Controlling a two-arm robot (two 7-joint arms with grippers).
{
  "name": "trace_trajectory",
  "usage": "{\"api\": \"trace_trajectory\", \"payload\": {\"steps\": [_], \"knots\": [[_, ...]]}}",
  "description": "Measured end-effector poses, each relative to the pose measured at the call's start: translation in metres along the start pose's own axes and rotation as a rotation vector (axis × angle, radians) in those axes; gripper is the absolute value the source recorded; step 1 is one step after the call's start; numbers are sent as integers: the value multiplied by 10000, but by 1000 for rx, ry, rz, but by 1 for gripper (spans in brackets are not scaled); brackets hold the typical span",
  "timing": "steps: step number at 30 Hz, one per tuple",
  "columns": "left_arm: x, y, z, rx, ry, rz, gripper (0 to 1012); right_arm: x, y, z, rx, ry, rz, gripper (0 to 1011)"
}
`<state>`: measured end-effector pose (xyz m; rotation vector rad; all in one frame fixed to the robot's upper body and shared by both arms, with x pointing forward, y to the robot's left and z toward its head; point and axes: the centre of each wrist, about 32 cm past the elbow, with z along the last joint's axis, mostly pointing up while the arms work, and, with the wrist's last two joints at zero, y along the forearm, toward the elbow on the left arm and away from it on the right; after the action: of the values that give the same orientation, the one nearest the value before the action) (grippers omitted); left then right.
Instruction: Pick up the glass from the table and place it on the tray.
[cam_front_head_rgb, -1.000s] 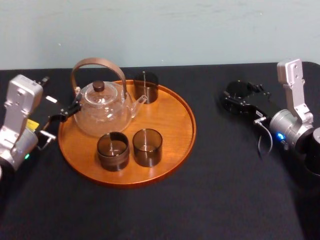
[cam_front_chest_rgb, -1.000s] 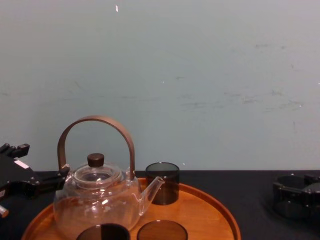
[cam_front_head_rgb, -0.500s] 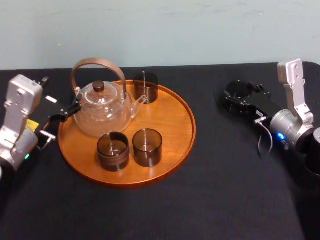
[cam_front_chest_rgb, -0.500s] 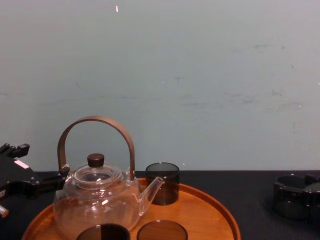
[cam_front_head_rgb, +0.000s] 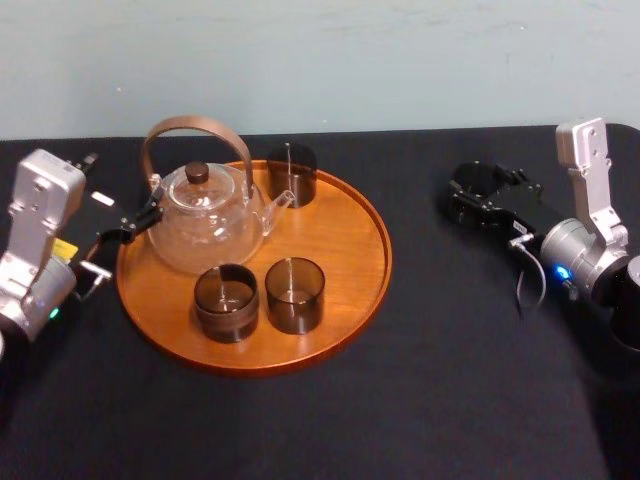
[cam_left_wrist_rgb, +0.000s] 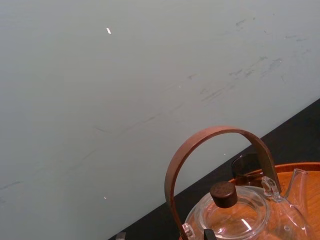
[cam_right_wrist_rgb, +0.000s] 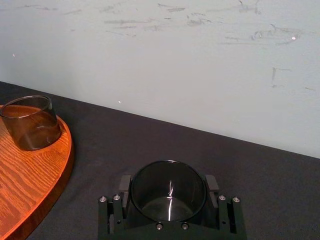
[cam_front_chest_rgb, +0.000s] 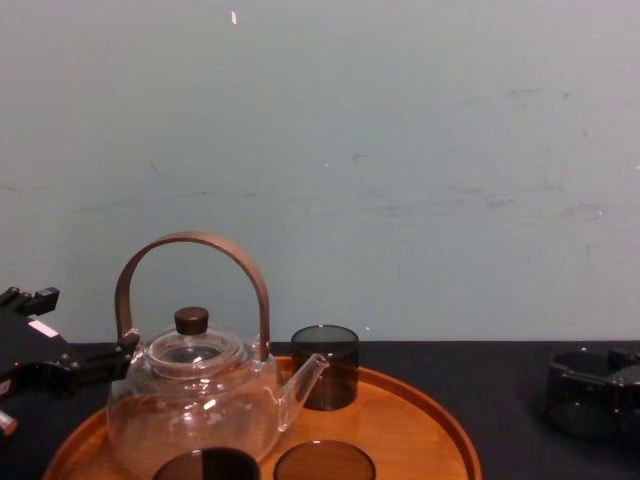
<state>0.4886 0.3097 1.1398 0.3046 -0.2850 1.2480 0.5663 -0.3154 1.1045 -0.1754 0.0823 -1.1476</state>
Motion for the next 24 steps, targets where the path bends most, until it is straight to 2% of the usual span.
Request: {"api": "trace_trajectory", "payload": {"steps": [24], "knots": [[0, 0, 0, 0, 0, 0, 1010, 0, 0, 2, 0, 0, 0, 902]]}}
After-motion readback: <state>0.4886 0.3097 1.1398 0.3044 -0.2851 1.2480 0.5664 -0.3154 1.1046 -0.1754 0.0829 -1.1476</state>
